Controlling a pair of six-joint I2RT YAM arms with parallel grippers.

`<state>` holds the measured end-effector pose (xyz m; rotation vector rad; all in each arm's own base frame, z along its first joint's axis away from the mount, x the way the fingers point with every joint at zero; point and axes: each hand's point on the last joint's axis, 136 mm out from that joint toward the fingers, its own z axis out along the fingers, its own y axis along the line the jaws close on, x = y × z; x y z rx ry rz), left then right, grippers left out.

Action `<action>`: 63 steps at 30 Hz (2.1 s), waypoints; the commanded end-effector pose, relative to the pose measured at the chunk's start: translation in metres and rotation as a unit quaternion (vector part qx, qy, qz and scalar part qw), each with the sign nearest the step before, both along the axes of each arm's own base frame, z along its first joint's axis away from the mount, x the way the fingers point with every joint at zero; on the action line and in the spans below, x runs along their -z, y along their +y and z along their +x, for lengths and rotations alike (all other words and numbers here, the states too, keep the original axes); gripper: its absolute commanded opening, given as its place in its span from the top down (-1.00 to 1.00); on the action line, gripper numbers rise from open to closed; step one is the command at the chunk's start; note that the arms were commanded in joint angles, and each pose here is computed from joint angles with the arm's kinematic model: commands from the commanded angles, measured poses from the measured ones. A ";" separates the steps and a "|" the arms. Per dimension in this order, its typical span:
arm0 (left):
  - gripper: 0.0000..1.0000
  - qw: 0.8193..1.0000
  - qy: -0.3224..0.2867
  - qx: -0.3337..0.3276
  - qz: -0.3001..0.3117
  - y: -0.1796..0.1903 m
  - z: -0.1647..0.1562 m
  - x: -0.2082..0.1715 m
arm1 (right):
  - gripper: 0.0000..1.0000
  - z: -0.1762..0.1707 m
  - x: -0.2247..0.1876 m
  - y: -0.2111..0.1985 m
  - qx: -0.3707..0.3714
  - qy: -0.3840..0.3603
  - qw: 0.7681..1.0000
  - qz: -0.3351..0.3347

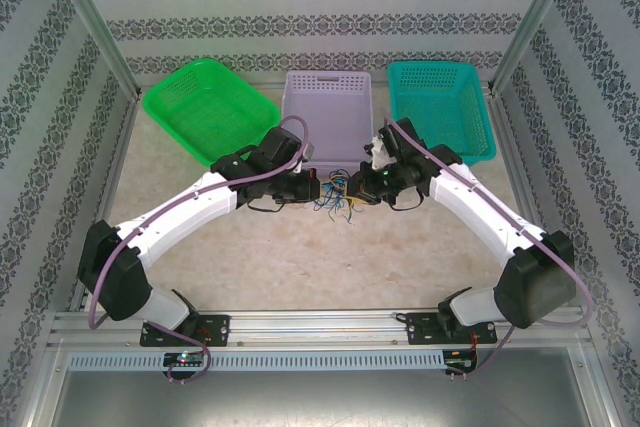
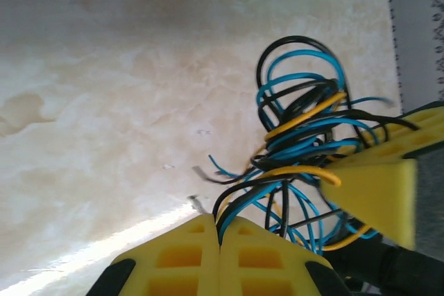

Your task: Untangle the cables

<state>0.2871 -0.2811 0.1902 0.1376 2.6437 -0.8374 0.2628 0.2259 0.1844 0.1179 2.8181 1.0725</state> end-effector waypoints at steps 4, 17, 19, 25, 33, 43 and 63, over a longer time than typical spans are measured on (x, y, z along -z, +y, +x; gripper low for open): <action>1.00 0.988 0.037 -0.025 0.147 0.066 -0.010 0.037 | 0.41 -0.003 0.015 -0.035 0.026 0.001 0.996 -0.082; 1.00 0.997 0.041 0.063 0.006 0.018 -0.028 0.019 | -0.27 0.000 0.036 0.029 -0.061 -0.071 0.994 -0.062; 1.00 0.996 0.044 0.072 0.002 0.016 -0.031 0.018 | -0.32 0.002 0.042 0.036 -0.075 -0.076 0.993 -0.059; 1.00 0.995 0.050 0.088 -0.007 0.011 -0.033 0.014 | -0.13 0.000 0.070 0.049 -0.101 -0.055 0.990 -0.077; 1.00 0.995 0.056 0.081 -0.008 0.013 -0.032 0.013 | 0.12 0.002 0.072 0.056 -0.093 -0.053 0.992 -0.061; 1.00 0.985 0.125 0.099 -0.061 0.016 -0.031 0.013 | -0.40 -0.009 0.064 0.041 -0.091 -0.110 0.990 0.016; 1.00 0.981 0.148 0.112 -0.064 0.024 -0.026 0.010 | 0.88 -0.006 0.040 0.064 -0.119 -0.109 0.978 0.131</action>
